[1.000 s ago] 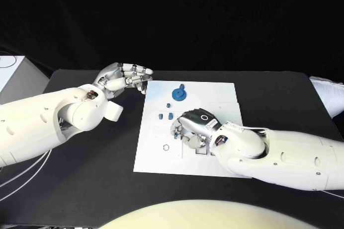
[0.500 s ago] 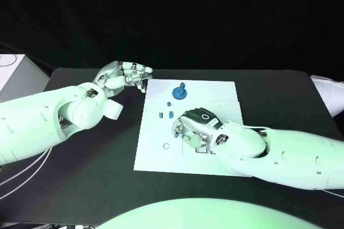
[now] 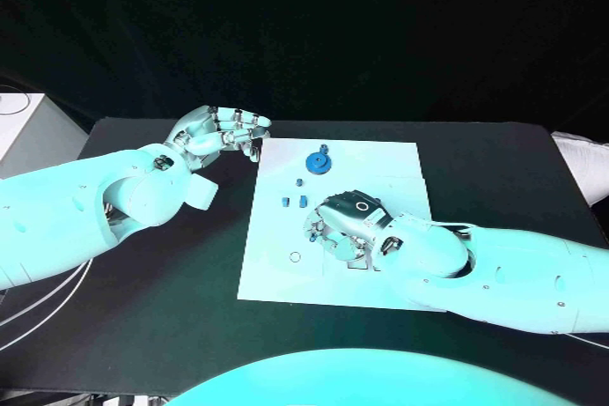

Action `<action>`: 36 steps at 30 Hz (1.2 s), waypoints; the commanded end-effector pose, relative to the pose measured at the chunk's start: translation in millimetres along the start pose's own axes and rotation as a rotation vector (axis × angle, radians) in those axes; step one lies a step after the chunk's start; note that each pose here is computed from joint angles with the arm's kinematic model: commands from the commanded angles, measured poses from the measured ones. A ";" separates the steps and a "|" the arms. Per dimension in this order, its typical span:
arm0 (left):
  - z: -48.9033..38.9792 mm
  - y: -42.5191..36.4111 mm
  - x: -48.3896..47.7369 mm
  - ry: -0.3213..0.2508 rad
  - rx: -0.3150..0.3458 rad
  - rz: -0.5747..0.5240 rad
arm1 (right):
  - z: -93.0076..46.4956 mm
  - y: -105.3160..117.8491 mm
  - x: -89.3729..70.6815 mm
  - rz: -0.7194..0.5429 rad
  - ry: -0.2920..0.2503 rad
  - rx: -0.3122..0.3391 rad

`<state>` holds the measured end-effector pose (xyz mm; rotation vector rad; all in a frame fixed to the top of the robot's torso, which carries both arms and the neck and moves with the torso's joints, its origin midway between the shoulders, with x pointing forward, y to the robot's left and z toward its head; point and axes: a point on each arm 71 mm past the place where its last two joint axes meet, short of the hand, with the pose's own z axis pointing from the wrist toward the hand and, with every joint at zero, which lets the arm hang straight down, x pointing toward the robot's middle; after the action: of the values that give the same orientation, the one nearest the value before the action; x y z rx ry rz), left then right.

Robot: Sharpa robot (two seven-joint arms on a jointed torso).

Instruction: Assemble the parts on the task board

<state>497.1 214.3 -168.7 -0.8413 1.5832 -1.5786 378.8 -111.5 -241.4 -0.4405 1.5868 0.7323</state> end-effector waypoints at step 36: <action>1.7 0.6 1.9 0.007 -0.005 -0.017 | -8.6 -7.2 -6.1 0.080 -0.070 -0.031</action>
<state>497.8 213.4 -169.7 -0.8492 1.5895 -1.5751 378.8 -122.8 -241.0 -0.3923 1.5681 0.8005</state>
